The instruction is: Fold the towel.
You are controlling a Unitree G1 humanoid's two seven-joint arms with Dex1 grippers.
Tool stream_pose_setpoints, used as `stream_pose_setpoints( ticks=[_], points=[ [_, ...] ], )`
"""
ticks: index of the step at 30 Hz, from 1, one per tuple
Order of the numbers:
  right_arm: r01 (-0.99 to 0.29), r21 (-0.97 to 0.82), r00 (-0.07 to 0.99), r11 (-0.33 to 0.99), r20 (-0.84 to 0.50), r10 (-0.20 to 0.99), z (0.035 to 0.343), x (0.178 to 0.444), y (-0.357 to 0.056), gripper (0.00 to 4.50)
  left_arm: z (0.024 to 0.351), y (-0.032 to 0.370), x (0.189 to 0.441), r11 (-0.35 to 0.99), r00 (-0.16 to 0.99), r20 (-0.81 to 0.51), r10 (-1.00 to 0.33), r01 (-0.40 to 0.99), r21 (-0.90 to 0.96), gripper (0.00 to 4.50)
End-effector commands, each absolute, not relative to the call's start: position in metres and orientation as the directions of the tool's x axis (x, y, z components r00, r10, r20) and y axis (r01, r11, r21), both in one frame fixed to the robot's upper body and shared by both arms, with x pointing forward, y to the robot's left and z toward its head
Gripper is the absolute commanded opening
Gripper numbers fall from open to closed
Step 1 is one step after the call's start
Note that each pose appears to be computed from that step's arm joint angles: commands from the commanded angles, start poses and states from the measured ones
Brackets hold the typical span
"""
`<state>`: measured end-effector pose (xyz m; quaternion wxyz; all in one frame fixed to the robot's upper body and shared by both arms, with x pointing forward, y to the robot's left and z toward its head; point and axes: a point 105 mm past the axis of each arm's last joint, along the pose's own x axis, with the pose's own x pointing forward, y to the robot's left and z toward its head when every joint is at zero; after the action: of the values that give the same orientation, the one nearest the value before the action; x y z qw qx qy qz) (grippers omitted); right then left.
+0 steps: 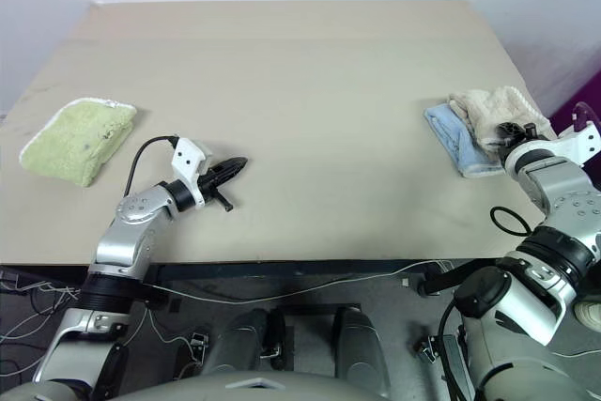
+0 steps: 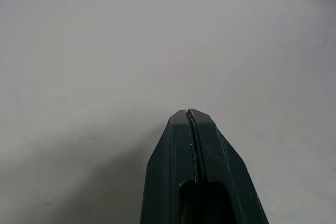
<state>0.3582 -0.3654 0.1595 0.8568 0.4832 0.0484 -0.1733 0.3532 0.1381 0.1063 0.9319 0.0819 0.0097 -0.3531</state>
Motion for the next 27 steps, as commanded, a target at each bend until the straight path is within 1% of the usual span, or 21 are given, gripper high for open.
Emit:
stream_pose_setpoints(
  ticks=[1,3,4,8,10,11,13,14,16,17,19,21,22,24,27],
  points=[
    [0.300,0.823,0.944,0.482,-0.183,-0.275,0.178,0.352,-0.369,3.61,0.118,0.135,0.356,0.726,0.741,-0.034,-0.670,0.665,0.175,0.00],
    [0.308,0.828,0.937,0.469,-0.177,-0.302,0.179,0.348,-0.373,4.28,0.118,0.134,0.356,0.722,0.737,-0.036,-0.675,0.670,0.173,0.00],
    [0.311,0.831,0.930,0.461,-0.166,-0.328,0.181,0.346,-0.377,4.49,0.118,0.133,0.357,0.719,0.734,-0.036,-0.678,0.673,0.172,0.00],
    [0.302,0.842,0.903,0.447,-0.103,-0.416,0.193,0.340,-0.389,4.49,0.118,0.131,0.356,0.710,0.725,-0.039,-0.688,0.683,0.171,0.00],
    [0.301,0.814,0.892,0.497,-0.056,-0.448,0.203,0.337,-0.393,4.49,0.118,0.130,0.356,0.708,0.723,-0.040,-0.690,0.685,0.171,0.00],
    [0.294,0.746,0.900,0.598,-0.005,-0.436,0.213,0.340,-0.384,4.49,0.118,0.132,0.357,0.716,0.731,-0.040,-0.682,0.677,0.170,0.00],
    [0.244,0.582,0.931,0.776,0.084,-0.356,0.229,0.349,-0.355,4.49,0.120,0.138,0.359,0.739,0.753,-0.035,-0.657,0.652,0.168,0.00],
    [0.207,0.475,0.948,0.855,0.119,-0.296,0.233,0.355,-0.336,4.49,0.120,0.143,0.361,0.754,0.769,-0.035,-0.639,0.634,0.170,0.00],
    [0.128,0.283,0.972,0.950,0.153,-0.177,0.232,0.362,-0.303,4.49,0.121,0.150,0.364,0.782,0.797,-0.030,-0.603,0.598,0.176,0.00],
    [0.083,0.195,0.980,0.977,0.160,-0.115,0.230,0.364,-0.286,4.49,0.122,0.155,0.365,0.798,0.813,-0.026,-0.582,0.577,0.175,0.00],
    [-0.020,0.073,0.986,0.997,0.167,0.007,0.224,0.368,-0.253,4.49,0.124,0.164,0.367,0.834,0.842,-0.006,-0.539,0.535,0.137,0.00],
    [-0.090,0.014,0.982,0.996,0.168,0.086,0.220,0.370,-0.233,4.49,0.124,0.170,0.366,0.851,0.856,0.003,-0.518,0.515,0.102,0.00],
    [-0.138,-0.050,0.976,0.989,0.162,0.144,0.216,0.371,-0.218,4.49,0.123,0.173,0.363,0.857,0.861,0.001,-0.508,0.506,0.094,0.00],
    [-0.270,-0.125,0.949,0.955,0.134,0.286,0.206,0.370,-0.184,4.49,0.120,0.179,0.356,0.867,0.871,-0.012,-0.491,0.490,0.089,0.00],
    [-0.398,-0.215,0.898,0.892,0.109,0.427,0.195,0.368,-0.145,4.49,0.115,0.190,0.348,0.881,0.886,-0.037,-0.462,0.464,0.096,0.00]
  ],
)
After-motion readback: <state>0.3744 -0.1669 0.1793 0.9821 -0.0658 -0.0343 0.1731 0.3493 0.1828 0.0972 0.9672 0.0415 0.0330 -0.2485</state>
